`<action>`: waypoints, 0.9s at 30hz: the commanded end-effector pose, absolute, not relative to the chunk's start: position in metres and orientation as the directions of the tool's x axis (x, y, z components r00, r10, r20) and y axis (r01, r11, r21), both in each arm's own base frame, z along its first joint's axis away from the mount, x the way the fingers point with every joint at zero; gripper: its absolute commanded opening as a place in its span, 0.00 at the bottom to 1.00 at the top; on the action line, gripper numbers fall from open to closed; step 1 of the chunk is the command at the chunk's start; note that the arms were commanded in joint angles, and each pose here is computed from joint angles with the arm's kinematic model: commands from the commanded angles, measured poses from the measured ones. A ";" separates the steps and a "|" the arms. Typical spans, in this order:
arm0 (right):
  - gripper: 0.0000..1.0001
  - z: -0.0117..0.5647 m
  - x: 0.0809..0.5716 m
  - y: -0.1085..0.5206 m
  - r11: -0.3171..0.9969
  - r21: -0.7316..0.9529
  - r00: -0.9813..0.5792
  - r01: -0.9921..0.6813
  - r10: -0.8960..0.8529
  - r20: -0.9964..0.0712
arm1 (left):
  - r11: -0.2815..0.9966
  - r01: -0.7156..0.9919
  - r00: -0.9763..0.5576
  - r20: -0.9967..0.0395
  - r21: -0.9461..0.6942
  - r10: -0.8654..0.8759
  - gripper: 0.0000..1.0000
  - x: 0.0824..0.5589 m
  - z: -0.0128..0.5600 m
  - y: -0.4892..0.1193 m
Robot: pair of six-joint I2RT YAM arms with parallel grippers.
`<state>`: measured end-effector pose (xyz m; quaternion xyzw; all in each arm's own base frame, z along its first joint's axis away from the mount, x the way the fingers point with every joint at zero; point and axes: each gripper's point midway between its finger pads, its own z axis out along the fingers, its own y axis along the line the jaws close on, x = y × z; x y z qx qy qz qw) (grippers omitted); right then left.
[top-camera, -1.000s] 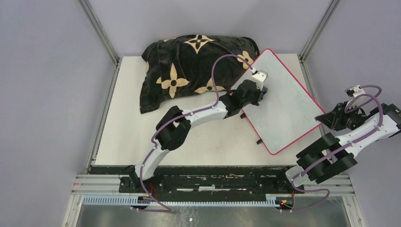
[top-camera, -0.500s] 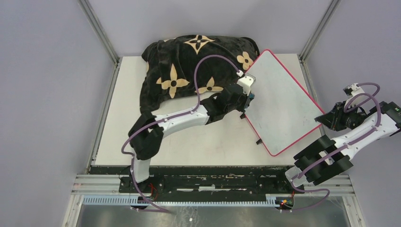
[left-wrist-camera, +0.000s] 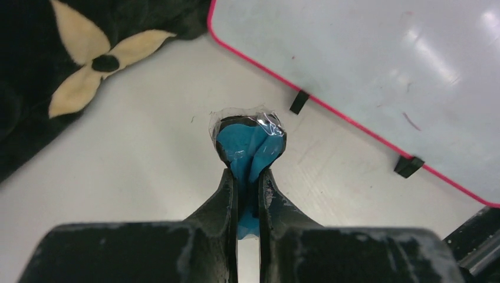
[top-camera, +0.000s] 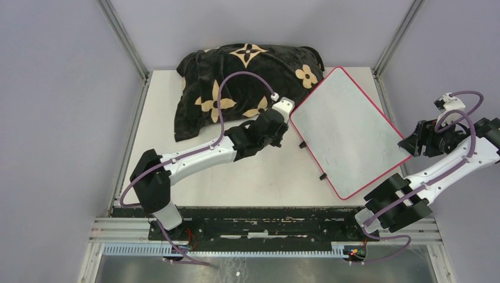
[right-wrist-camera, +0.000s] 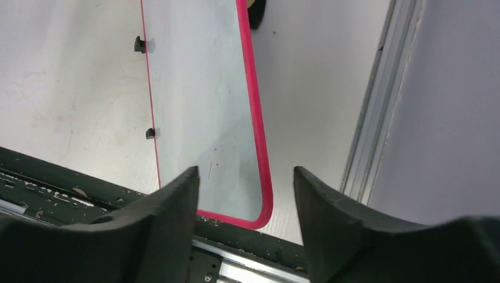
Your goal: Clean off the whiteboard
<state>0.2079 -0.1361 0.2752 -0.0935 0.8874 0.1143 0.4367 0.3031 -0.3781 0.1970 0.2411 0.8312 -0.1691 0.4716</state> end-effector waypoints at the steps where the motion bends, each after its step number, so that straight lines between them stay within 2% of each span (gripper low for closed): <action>1: 0.71 0.308 0.197 -0.103 0.951 0.179 -0.582 -0.252 -0.002 -0.813 | 0.885 0.462 -0.467 -0.863 -0.052 0.193 0.13 0.306 0.214 -0.342; 9: 0.82 0.337 0.199 -0.093 0.964 0.105 -0.512 -0.245 -0.036 -0.858 | 0.919 0.395 -0.555 -0.802 -0.021 0.221 0.18 0.316 0.200 -0.291; 12: 0.83 0.345 0.198 -0.081 0.956 0.089 -0.496 -0.278 -0.064 -0.866 | 0.925 0.378 -0.599 -0.767 -0.019 0.229 0.19 0.313 0.188 -0.267; 18: 0.83 0.344 0.205 -0.028 0.901 0.131 -0.542 -0.413 -0.128 -0.830 | 0.953 0.299 -0.662 -0.730 -0.050 0.170 0.26 0.301 0.172 -0.227; 24: 0.81 0.340 0.237 0.014 0.864 0.199 -0.574 -0.463 -0.121 -0.810 | 0.961 0.237 -0.685 -0.726 -0.142 0.061 0.35 0.295 0.173 -0.196; 27: 0.78 0.320 0.256 0.047 0.836 0.242 -0.630 -0.493 -0.152 -0.762 | 0.966 0.208 -0.700 -0.713 -0.156 0.036 0.39 0.297 0.172 -0.184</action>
